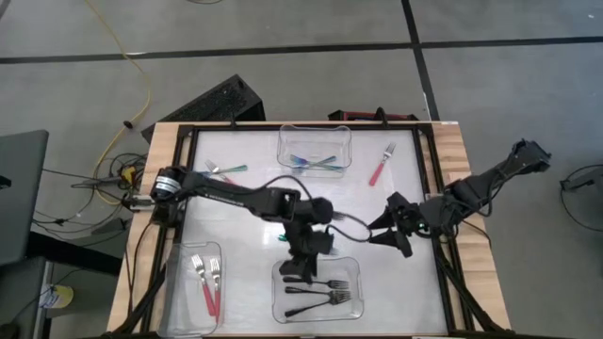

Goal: Sort silverware by color (type)
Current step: Put the blue fork into the top transparent bin

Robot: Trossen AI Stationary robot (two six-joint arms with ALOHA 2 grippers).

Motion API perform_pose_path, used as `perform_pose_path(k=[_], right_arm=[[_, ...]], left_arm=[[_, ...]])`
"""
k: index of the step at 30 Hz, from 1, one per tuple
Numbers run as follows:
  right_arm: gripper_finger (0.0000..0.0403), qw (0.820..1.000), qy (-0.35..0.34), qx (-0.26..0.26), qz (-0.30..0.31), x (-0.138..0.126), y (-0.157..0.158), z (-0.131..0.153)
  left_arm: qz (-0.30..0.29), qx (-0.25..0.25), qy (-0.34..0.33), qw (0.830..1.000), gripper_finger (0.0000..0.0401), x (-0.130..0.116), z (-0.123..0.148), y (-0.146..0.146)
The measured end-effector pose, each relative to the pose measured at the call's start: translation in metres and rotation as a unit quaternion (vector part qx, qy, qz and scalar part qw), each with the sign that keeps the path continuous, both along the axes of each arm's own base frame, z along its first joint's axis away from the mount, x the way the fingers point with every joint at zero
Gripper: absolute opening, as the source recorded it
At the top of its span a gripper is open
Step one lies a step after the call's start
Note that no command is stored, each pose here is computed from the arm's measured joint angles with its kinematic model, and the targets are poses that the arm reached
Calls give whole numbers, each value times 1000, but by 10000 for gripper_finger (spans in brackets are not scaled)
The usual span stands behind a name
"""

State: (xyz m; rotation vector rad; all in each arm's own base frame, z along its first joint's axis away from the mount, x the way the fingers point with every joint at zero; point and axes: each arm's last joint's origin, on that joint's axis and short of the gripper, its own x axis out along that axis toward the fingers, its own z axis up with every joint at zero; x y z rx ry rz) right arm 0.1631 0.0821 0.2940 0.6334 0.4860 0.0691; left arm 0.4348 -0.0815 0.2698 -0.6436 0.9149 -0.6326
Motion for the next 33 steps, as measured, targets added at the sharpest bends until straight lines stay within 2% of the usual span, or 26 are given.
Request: perform_pose_path(k=[4,8,11,16,23,28,33], right_arm=[[260,999,9,9,-33,4,11,-6],[260,998,18,20,-52,11,26,-14],[260,997,26,34,-56,16,38,-22],[260,996,33,60,-53,23,59,-33],[260,996,48,57,-53,29,74,-47],[260,997,42,38,-46,28,70,-45],[260,1000,18,19,-13,22,62,-31]], left_arm=[[19,128,-37,991,149,-1,18,17],[26,262,-64,963,149,-2,22,33],[1,318,-65,946,149,-3,13,42],[-25,358,-50,932,149,-3,-16,53],[-38,356,6,934,149,-2,-68,53],[0,385,11,923,149,4,-89,43],[25,389,12,921,149,9,-102,39]])
